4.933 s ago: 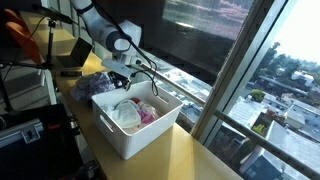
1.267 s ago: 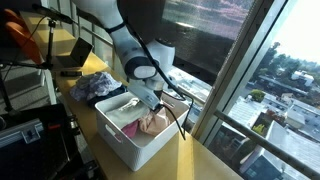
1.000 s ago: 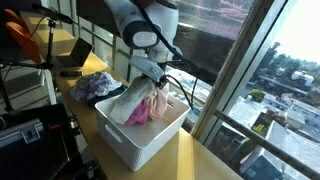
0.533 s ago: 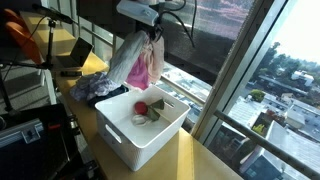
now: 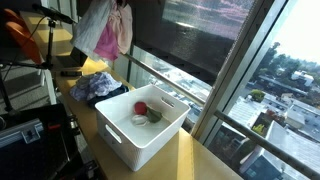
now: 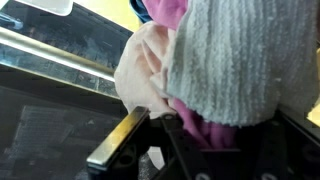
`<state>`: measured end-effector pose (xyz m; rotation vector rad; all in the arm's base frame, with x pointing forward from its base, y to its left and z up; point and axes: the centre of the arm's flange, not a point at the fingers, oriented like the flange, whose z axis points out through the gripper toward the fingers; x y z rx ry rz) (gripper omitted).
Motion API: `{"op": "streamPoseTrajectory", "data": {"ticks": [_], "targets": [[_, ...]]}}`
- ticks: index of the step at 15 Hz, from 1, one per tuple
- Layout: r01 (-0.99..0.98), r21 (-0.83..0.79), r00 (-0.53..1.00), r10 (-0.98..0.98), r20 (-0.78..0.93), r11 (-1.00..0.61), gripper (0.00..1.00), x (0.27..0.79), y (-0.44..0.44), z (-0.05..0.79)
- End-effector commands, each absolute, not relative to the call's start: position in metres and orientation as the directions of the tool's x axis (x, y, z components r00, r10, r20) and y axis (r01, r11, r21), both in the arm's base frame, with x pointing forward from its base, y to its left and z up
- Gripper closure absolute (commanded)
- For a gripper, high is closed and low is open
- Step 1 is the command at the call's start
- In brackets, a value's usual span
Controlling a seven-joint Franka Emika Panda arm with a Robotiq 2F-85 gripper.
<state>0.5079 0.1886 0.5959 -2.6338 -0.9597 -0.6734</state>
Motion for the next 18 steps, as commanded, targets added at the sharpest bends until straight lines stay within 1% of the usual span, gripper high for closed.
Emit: {"op": "streamPoseTrajectory", "data": {"ticks": [1,9,13,18], "targets": [[0.683,-0.114,0.681,0.571,0.458,-0.722,1.0,0.503,0.212,0.561],[0.708,-0.202,0.7,0.634,0.328,-0.677,1.0,0.525,0.265,0.465],[0.692,-0.235,0.721,0.64,0.265,-0.683,1.0,0.542,0.264,0.417],[0.673,-0.247,0.739,0.629,0.24,-0.697,1.0,0.555,0.256,0.4]]}}
